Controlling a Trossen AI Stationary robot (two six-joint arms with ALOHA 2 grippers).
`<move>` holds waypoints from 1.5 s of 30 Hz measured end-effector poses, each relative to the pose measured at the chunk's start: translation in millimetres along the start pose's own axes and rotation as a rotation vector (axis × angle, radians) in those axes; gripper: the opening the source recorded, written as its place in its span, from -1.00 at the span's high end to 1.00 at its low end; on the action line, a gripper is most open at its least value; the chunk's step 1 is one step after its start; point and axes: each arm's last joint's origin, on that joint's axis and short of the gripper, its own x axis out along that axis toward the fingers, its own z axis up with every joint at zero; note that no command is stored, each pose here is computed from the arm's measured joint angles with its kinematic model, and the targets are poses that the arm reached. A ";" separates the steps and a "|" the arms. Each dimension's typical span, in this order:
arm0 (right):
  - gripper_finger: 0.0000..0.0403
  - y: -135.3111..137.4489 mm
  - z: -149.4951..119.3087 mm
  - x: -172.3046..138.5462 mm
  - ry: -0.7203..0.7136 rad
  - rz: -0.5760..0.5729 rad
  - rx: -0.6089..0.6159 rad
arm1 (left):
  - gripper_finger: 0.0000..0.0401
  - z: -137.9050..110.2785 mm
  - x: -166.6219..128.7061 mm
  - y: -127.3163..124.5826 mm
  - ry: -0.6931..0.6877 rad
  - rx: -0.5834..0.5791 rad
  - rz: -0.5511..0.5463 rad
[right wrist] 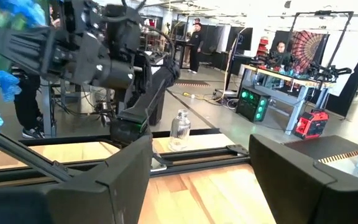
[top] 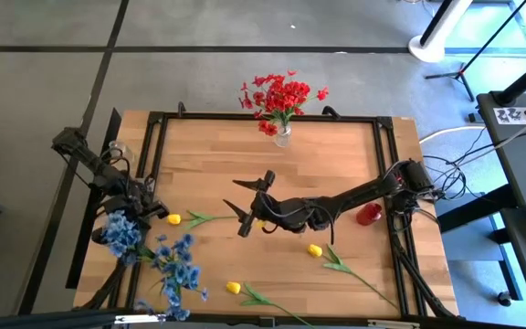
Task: Sort flowers into vase by color
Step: Put the blue flower into the yellow vase
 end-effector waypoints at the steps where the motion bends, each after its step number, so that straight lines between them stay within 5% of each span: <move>1: -0.33 0.2 0.0 -0.1 0.000 0.001 0.000 | 0.96 1.7 1.5 0.5 0.010 0.002 -0.002; 17: -0.33 -12.0 -5.2 10.1 0.025 0.002 0.010 | 0.96 16.8 21.3 6.6 0.083 0.001 -0.082; 34: -0.33 -17.6 -10.8 14.9 0.065 0.013 -0.002 | 0.96 -18.8 37.1 15.3 0.294 -0.048 -0.106; 45: -0.33 -17.2 -11.6 14.8 0.071 0.024 -0.006 | 0.58 -29.7 33.0 19.5 0.411 -0.171 0.104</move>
